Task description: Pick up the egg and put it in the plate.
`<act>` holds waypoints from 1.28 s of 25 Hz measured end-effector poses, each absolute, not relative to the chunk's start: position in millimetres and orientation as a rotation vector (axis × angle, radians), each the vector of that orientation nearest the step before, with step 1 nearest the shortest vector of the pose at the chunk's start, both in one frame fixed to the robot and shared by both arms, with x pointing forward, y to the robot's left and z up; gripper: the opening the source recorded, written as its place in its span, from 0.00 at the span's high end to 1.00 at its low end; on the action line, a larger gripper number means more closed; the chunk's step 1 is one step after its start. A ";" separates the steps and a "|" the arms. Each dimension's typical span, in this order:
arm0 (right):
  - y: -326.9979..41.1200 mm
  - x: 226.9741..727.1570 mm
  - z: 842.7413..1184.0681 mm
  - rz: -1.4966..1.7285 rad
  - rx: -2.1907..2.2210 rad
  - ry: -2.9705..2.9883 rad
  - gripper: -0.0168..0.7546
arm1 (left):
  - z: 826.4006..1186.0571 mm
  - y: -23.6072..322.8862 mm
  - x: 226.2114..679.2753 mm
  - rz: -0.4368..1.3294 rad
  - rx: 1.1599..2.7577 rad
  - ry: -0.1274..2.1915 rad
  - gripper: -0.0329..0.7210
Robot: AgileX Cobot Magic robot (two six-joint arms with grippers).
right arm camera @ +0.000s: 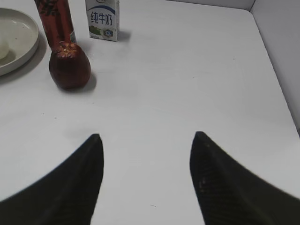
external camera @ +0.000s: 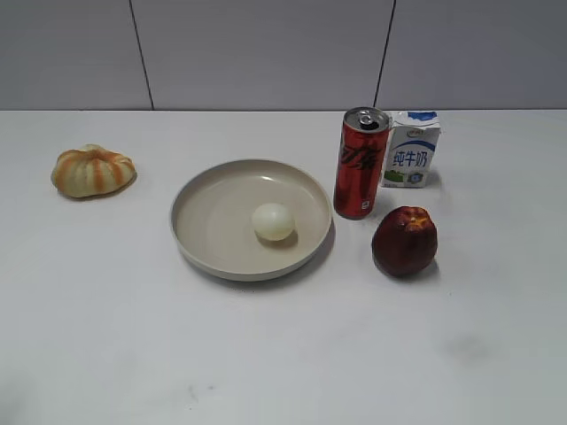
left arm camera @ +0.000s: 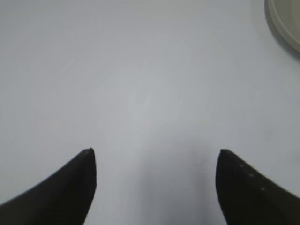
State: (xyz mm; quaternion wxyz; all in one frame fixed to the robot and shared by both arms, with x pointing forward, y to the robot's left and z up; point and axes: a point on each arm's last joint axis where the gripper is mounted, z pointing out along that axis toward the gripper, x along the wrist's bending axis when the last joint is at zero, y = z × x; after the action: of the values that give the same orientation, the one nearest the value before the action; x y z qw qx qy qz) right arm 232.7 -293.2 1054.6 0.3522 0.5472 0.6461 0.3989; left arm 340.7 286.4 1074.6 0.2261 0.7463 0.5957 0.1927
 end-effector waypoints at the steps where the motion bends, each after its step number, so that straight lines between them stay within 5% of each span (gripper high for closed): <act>1: -293.2 232.7 1054.6 1.032 1.416 1.672 0.40 | 1068.9 287.2 333.9 0.542 2.051 1.636 0.18; 7: -293.2 232.7 1054.6 1.032 1.416 1.672 0.40 | 1047.1 290.6 296.3 0.622 1.977 1.576 0.20; 21: -293.2 232.7 1054.6 1.032 1.416 1.672 0.40 | 1056.3 296.4 235.7 0.904 1.696 1.334 0.27; 32: -293.2 232.7 1054.6 1.032 1.416 1.672 0.40 | 1056.4 295.8 232.3 0.906 1.677 1.317 0.27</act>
State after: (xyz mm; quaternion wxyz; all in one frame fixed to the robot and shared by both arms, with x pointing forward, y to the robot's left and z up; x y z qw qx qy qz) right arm 232.7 -293.2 1054.6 0.3522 0.5472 0.6461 0.3989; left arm 232.3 295.8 1056.4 0.4008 0.6633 0.5208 0.3582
